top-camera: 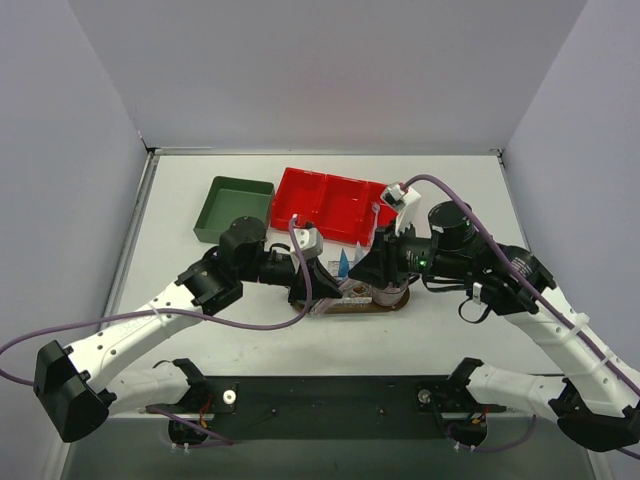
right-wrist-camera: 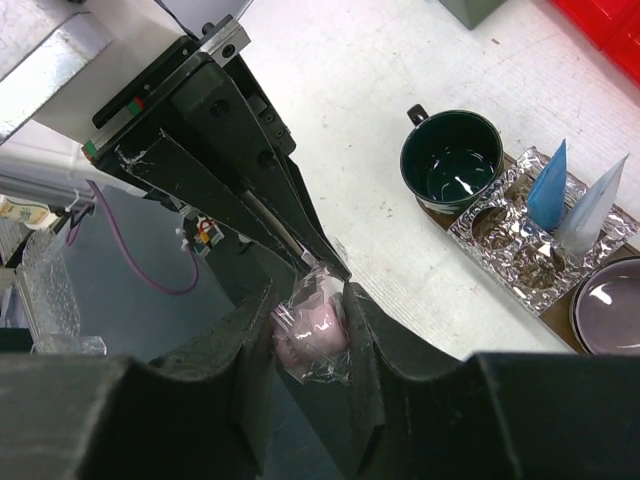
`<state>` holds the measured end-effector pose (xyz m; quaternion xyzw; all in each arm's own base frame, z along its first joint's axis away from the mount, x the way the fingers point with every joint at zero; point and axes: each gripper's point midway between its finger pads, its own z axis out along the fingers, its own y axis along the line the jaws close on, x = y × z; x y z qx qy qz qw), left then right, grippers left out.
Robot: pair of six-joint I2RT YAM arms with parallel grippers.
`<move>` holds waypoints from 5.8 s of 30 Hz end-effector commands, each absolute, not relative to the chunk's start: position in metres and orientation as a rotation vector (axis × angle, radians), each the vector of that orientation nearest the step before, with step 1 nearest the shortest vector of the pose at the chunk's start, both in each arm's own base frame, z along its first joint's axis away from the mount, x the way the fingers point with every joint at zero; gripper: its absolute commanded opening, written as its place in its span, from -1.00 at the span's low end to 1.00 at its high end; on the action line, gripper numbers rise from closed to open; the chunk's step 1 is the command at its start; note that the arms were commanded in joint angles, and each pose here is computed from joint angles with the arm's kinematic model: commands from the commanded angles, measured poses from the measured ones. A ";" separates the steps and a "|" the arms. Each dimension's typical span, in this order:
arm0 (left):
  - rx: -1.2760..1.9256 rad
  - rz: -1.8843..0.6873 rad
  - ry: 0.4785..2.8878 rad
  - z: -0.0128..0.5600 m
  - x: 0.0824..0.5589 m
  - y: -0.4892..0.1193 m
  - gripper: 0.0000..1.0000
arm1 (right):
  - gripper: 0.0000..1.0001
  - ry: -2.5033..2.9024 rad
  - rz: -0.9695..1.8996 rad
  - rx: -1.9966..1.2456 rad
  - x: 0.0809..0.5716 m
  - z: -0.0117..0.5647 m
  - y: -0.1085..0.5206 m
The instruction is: Prepare toiletry sets of a toothbrush and toothpaste on the tray
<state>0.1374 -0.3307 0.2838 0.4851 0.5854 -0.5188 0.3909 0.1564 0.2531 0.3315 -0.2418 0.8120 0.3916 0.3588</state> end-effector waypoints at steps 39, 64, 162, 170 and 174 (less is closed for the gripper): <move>0.642 -0.870 1.664 0.291 0.270 -0.257 0.66 | -1.00 1.925 0.361 -0.481 0.177 0.275 0.190; 0.624 -0.845 1.674 0.290 0.275 -0.254 0.66 | -1.00 1.945 0.392 -0.446 0.180 0.248 0.203; 0.649 -0.852 1.676 0.286 0.274 -0.257 0.68 | 0.42 1.883 0.361 -0.312 0.191 0.223 0.200; 0.606 -0.794 1.727 0.279 0.280 -0.248 0.68 | 0.35 1.850 0.373 -0.291 0.195 0.251 0.199; 0.588 -0.768 1.718 0.282 0.283 -0.242 0.68 | 0.17 1.844 0.389 -0.271 0.208 0.268 0.198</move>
